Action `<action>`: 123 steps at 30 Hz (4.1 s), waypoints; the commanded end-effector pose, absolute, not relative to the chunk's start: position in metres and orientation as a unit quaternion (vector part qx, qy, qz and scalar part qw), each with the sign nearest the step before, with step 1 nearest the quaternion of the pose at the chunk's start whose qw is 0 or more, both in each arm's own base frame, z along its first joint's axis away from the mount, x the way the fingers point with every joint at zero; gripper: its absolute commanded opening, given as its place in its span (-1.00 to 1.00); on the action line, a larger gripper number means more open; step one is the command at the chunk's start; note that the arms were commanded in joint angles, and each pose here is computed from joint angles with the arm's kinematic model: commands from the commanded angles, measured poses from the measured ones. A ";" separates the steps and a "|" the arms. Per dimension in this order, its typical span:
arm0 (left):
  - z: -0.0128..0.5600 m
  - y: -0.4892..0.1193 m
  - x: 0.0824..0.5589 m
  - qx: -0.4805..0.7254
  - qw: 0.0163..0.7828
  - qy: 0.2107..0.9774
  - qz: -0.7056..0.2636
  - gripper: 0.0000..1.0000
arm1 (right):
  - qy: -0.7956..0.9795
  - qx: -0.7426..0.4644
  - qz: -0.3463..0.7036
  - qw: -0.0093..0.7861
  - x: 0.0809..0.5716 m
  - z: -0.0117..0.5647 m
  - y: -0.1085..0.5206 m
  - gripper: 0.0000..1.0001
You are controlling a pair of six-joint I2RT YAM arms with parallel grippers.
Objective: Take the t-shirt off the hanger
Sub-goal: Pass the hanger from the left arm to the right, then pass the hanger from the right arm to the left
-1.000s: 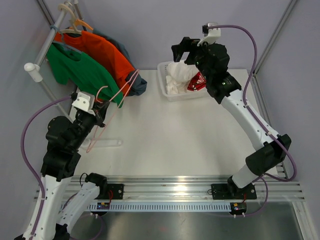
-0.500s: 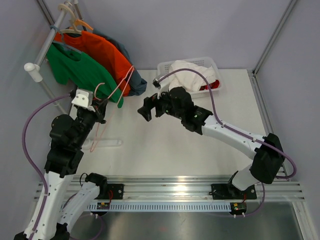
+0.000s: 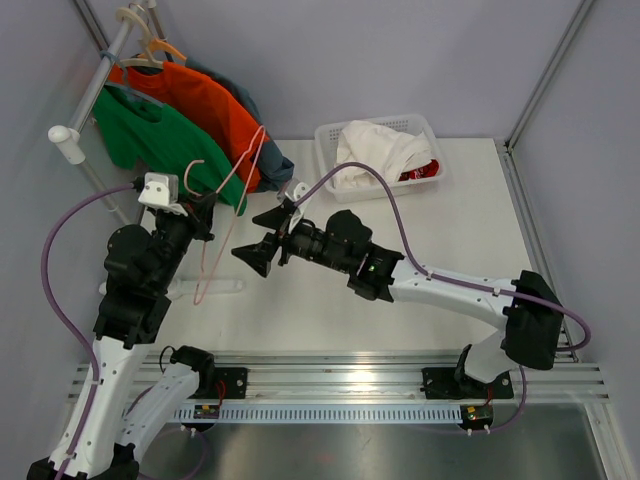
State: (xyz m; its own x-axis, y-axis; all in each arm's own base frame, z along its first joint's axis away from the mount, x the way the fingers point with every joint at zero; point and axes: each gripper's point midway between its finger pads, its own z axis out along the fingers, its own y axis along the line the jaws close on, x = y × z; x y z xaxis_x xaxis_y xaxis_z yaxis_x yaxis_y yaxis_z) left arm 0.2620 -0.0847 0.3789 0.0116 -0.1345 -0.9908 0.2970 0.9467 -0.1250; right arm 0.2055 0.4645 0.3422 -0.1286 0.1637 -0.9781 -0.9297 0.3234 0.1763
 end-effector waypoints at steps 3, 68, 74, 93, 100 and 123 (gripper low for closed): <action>0.398 -0.082 0.264 0.030 0.734 0.658 -0.166 -1.00 | 0.533 -0.309 0.506 0.603 0.212 0.369 0.483 0.80; 0.375 -0.164 0.179 0.395 0.643 0.598 -0.271 0.97 | 0.501 -0.312 0.671 0.448 0.220 0.410 0.421 -1.00; 0.360 -0.181 0.155 0.466 0.595 0.570 -0.322 0.97 | 0.492 -0.364 0.679 0.404 0.195 0.416 0.404 -1.00; 0.350 -0.207 0.164 0.424 0.587 0.535 -0.435 0.64 | 0.353 -0.428 0.741 0.378 0.147 0.429 0.380 -1.00; 0.357 -0.205 0.157 0.409 0.616 0.515 -0.434 0.53 | 0.344 -0.426 0.745 0.380 0.153 0.427 0.385 -1.00; 0.349 -0.218 0.142 0.432 0.571 0.502 -0.485 0.14 | 0.326 -0.420 0.752 0.390 0.164 0.420 0.395 -1.00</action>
